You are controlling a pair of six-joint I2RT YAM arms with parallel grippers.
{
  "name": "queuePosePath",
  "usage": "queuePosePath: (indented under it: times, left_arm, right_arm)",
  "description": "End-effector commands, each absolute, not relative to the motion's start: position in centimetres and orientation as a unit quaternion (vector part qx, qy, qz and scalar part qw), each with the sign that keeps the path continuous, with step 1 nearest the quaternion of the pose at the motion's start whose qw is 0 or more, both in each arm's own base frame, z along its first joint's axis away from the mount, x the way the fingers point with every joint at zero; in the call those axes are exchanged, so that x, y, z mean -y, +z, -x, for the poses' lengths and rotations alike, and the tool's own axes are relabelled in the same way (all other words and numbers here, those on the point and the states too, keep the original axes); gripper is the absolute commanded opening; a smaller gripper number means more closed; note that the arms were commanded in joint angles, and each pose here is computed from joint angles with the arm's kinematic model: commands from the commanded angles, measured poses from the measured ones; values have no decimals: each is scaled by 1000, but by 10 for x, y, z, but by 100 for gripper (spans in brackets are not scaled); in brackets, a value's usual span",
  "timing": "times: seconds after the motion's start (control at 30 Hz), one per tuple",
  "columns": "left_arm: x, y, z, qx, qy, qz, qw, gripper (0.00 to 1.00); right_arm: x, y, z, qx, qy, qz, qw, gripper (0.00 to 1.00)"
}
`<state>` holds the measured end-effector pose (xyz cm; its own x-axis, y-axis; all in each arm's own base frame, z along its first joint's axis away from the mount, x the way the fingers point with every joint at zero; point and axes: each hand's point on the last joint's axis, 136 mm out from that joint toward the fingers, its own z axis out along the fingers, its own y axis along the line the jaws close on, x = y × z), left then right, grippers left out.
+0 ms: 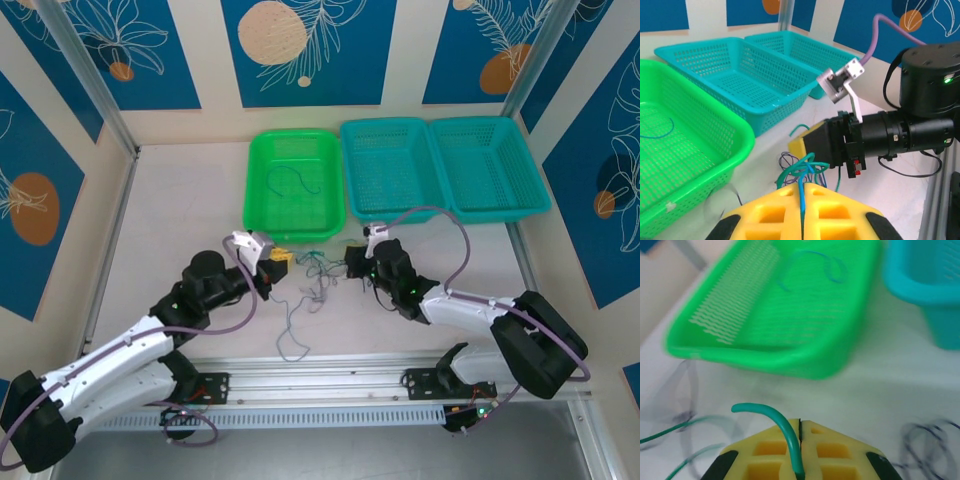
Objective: Untangle the cables
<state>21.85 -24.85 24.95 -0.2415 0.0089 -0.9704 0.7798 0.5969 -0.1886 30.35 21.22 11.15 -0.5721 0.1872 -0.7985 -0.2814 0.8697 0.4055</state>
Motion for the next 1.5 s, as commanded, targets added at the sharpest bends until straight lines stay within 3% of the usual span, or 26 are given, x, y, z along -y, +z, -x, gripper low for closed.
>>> queuePosePath:
  times: [0.0,0.3,0.47,0.77,1.1,1.3,1.47]
  left_arm:
    - [240,287,-225,-679,-351,-251,594,0]
    - [227,274,-236,-707,-324,-216,591,0]
    - [232,292,-247,-705,-325,-211,595,0]
    - [225,434,-302,-665,-239,-203,678,0]
    - [227,586,-361,-568,-235,-198,763,0]
    - [239,639,-393,-533,-227,-205,789,0]
    - [242,647,-430,-539,-213,-205,788,0]
  right_arm:
    - [-160,68,-295,-894,168,-60,411,0]
    - [-96,73,-276,-882,161,-216,387,0]
    - [-87,88,-265,-872,185,-225,393,0]
    - [-86,85,-250,-878,203,-222,373,0]
    - [-91,85,-249,-878,219,-221,363,0]
    - [-93,82,-250,-884,218,-214,354,0]
    - [-93,81,-251,-885,217,-212,353,0]
